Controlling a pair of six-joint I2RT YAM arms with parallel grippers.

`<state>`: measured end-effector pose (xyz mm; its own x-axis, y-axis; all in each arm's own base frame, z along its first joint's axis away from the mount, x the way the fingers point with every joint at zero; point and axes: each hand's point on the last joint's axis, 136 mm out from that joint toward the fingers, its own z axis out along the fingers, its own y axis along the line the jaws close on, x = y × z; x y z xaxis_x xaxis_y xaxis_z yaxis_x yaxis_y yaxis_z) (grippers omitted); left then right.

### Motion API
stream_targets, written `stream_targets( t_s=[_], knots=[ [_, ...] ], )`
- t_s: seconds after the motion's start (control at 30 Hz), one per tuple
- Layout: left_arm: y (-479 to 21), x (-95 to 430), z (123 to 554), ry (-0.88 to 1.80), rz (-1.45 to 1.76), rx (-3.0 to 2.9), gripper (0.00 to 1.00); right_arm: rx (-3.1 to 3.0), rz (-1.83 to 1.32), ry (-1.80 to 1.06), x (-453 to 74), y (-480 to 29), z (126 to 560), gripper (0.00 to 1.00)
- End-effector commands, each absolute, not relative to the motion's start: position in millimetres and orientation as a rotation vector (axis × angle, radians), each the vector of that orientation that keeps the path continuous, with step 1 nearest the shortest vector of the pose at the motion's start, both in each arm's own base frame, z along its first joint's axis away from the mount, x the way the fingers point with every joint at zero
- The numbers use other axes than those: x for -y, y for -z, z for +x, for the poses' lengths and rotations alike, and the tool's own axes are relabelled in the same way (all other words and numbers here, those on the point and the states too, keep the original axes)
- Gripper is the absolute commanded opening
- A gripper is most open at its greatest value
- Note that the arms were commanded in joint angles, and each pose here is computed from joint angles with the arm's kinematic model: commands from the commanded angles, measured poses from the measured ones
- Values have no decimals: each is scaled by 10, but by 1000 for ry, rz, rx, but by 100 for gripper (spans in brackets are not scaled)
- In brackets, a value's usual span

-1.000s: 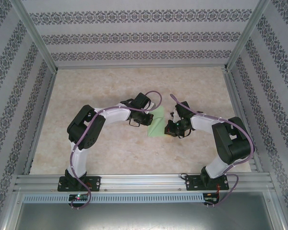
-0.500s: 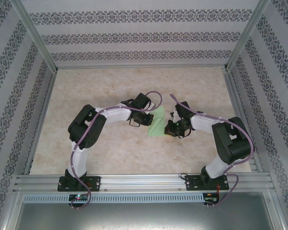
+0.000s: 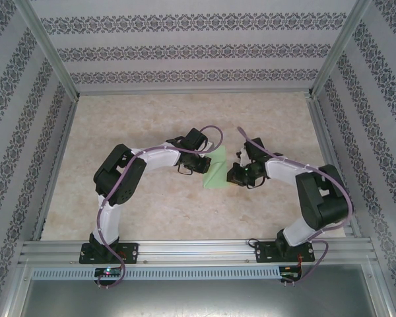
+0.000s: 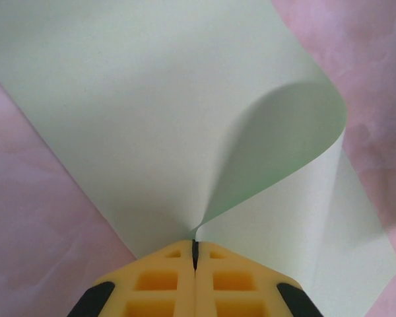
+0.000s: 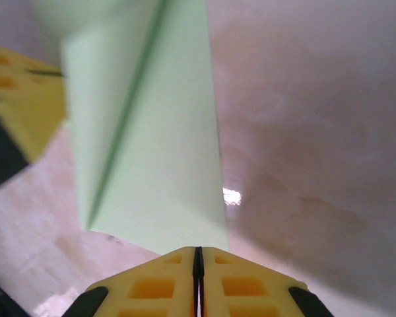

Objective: Fold a paper plane with a square sheet of paper (fold left side to right side)
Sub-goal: Fold the triangle a second time at the center of the table.

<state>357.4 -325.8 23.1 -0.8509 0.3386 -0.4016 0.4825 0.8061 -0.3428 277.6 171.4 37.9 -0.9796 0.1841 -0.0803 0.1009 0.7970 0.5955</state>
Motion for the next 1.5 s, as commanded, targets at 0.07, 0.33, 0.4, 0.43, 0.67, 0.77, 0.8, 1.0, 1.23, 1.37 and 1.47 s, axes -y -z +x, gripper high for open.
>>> stream_targets(
  t_s=[0.07, 0.33, 0.4, 0.43, 0.67, 0.77, 0.8, 1.0, 1.23, 1.37, 1.47],
  knots=[
    [-37, 3164, 3497, 601, 640, -2727, 7, -2632, 225, -1132, -1852, -844, 3087, 4],
    [-30, 3173, 3471, 576, 656, -2730, 7, -2557, 239, -1277, -2256, -838, 3377, 0],
    [-31, 3173, 3473, 573, 656, -2729, 7, -2570, 238, -1263, -2299, -792, 3414, 0],
    [-31, 3170, 3468, 570, 657, -2730, 7, -2578, 239, -1258, -2316, -757, 3424, 0],
    [-24, 3177, 3461, 565, 664, -2730, 7, -2626, 246, -1237, -2374, -571, 3453, 0],
    [-20, 3176, 3460, 565, 664, -2731, 7, -2651, 254, -1205, -2348, -482, 3443, 0],
    [-17, 3179, 3459, 562, 666, -2731, 7, -2659, 253, -1193, -2343, -457, 3440, 0],
    [-26, 3183, 3461, 556, 673, -2730, 7, -2707, 236, -1144, -2315, -350, 3411, 0],
    [-18, 3188, 3448, 536, 691, -2733, 7, -2750, 202, -1064, -2239, -288, 3363, 0],
    [-13, 3185, 3451, 534, 690, -2734, 7, -2771, 193, -1033, -2207, -242, 3330, 0],
    [-18, 3191, 3455, 536, 690, -2732, 7, -2783, 189, -1010, -2179, -211, 3307, 0]
  ],
)
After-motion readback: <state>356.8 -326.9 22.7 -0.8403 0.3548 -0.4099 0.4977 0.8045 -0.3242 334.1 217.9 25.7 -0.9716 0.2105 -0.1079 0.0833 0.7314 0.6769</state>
